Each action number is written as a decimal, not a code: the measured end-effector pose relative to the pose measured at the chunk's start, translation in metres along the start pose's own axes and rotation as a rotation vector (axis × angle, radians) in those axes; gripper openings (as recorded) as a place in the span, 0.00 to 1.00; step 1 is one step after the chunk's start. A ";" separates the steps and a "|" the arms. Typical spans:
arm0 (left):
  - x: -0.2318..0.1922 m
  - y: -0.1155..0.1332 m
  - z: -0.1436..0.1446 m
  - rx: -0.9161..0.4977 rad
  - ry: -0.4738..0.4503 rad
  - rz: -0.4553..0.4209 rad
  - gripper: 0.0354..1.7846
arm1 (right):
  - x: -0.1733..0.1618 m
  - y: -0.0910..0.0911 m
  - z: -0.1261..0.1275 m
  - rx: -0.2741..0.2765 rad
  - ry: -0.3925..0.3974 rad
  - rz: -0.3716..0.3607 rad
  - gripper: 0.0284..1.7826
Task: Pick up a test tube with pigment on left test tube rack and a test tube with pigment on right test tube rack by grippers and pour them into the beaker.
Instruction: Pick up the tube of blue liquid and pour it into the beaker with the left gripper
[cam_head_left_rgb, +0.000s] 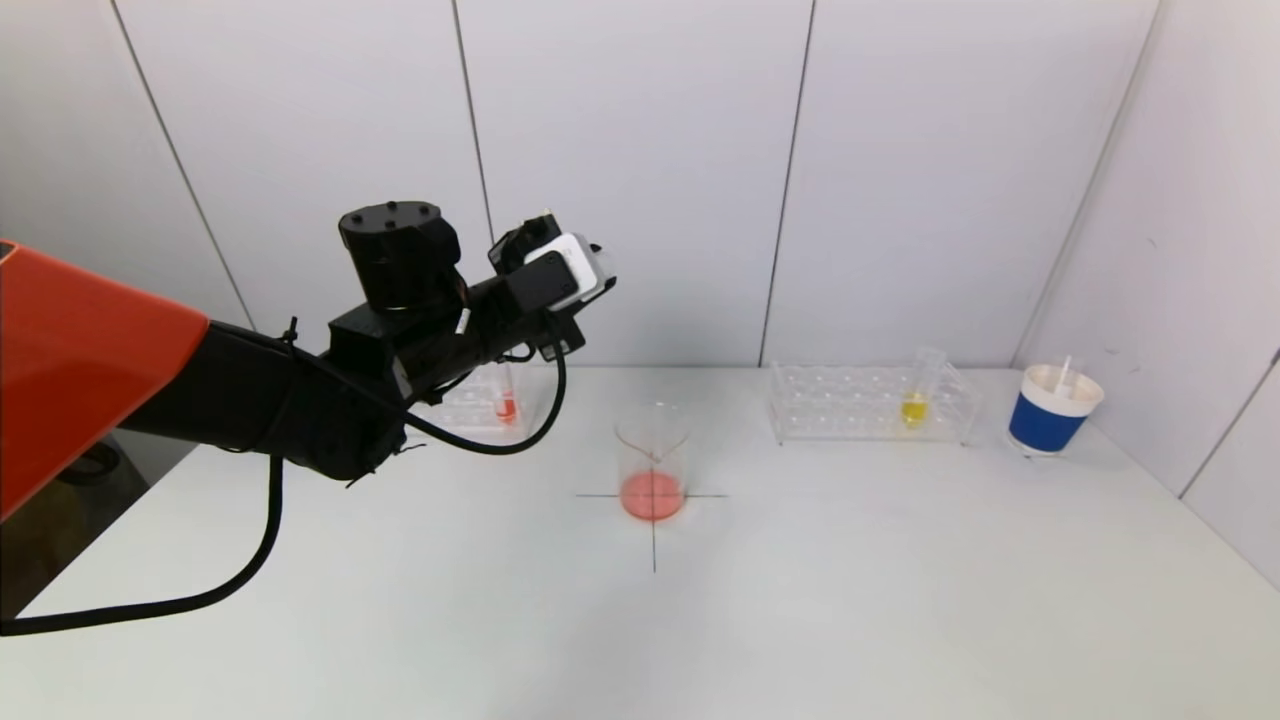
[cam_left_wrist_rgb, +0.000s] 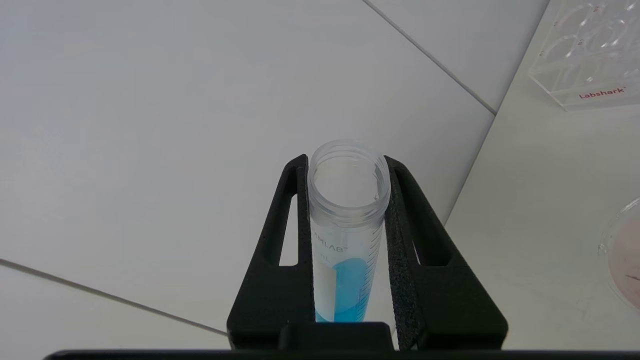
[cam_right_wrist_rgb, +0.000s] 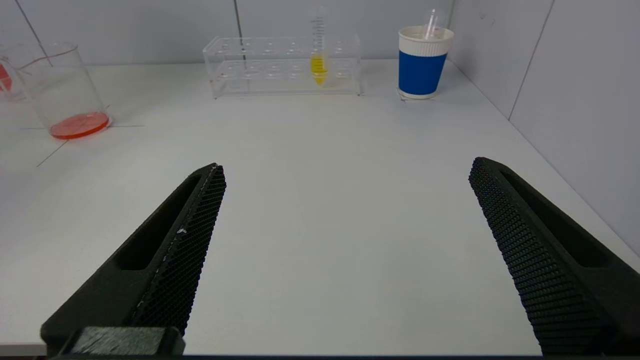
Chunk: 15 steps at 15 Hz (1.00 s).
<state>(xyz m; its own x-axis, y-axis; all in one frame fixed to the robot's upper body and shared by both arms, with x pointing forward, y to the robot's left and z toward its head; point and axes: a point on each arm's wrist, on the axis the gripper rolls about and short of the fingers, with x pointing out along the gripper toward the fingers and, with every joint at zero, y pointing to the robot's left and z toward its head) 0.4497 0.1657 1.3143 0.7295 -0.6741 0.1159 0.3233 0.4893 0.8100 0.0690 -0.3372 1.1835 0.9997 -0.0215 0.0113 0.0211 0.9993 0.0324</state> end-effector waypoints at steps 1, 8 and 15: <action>0.000 -0.001 0.000 0.017 -0.010 -0.005 0.23 | 0.000 0.000 0.000 0.000 0.000 0.000 0.99; -0.001 -0.010 -0.005 0.133 -0.050 -0.056 0.23 | 0.000 0.000 0.000 0.000 0.000 0.000 0.99; 0.001 -0.016 -0.009 0.185 -0.060 -0.078 0.23 | 0.000 0.000 0.000 0.000 0.000 0.000 0.99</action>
<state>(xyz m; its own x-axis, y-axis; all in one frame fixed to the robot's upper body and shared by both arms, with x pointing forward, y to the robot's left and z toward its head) 0.4508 0.1626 1.2962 0.6676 -0.7404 0.0780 0.2574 0.3278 0.9090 0.0690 -0.3372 1.1835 0.9997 -0.0215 0.0117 0.0211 0.9993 0.0324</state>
